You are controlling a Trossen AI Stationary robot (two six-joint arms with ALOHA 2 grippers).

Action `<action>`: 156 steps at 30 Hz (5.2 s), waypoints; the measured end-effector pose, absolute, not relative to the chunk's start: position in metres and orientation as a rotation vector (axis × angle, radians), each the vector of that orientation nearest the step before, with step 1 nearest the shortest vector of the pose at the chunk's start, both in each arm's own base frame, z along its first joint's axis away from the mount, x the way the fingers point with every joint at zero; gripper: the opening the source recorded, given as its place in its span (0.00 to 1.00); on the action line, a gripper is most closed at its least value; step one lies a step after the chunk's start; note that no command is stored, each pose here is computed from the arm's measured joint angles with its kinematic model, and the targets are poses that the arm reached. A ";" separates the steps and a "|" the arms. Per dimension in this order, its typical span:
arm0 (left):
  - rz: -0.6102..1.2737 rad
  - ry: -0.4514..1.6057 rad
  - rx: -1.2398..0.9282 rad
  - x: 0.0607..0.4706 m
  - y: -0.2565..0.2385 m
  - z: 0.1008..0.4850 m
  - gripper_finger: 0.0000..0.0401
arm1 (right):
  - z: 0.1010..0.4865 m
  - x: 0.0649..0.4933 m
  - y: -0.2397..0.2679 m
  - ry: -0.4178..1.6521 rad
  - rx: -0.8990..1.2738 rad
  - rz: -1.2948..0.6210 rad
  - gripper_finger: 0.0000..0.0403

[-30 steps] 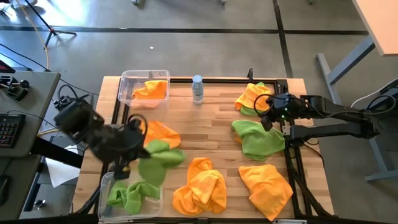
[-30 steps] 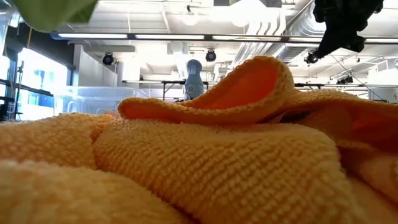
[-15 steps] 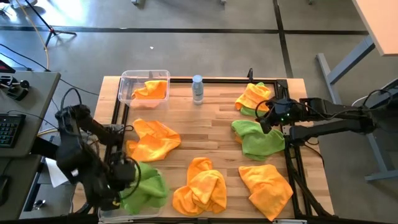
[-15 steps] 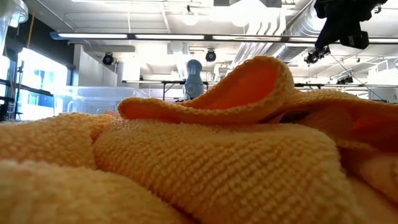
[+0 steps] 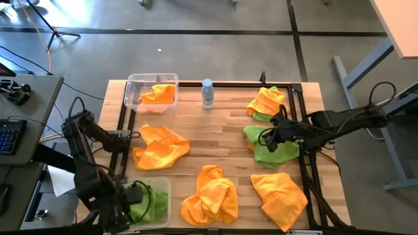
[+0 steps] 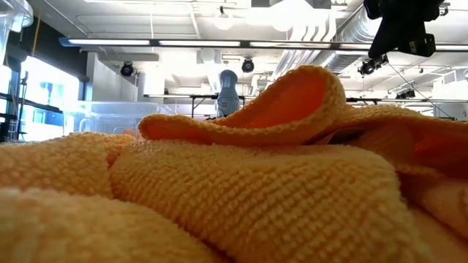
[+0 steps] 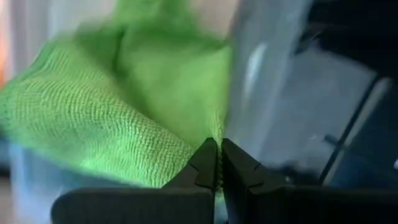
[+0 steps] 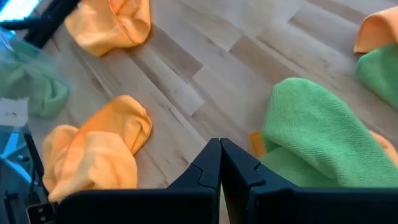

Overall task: Sort microfiber towel by color & place in baskets
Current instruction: Put the green microfiber towel into the bottom transparent bin, then put the yellow microfiber towel into the top transparent bin

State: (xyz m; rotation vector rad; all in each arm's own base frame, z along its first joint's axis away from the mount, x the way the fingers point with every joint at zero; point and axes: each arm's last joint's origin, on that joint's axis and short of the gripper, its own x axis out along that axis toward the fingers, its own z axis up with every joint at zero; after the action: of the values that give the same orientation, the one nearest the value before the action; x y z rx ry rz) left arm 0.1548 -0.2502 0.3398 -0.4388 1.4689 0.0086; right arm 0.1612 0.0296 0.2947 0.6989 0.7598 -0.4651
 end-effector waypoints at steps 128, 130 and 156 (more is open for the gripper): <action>-0.683 1.530 0.663 0.197 -0.271 0.272 0.00 | 0.288 0.178 0.062 0.699 0.717 -0.439 0.00; -0.653 1.515 0.639 0.193 -0.265 0.284 0.00 | 0.288 0.178 0.062 0.699 0.716 -0.440 0.00; 0.189 0.750 0.150 0.201 -0.107 0.336 0.00 | 0.288 0.179 0.055 0.733 0.486 -0.395 0.00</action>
State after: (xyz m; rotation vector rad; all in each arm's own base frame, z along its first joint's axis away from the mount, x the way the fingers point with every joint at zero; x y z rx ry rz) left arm 0.2008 -0.1071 0.3357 0.1500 0.7496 0.1892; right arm 0.1791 0.0550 0.2876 0.4860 0.7334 -0.3955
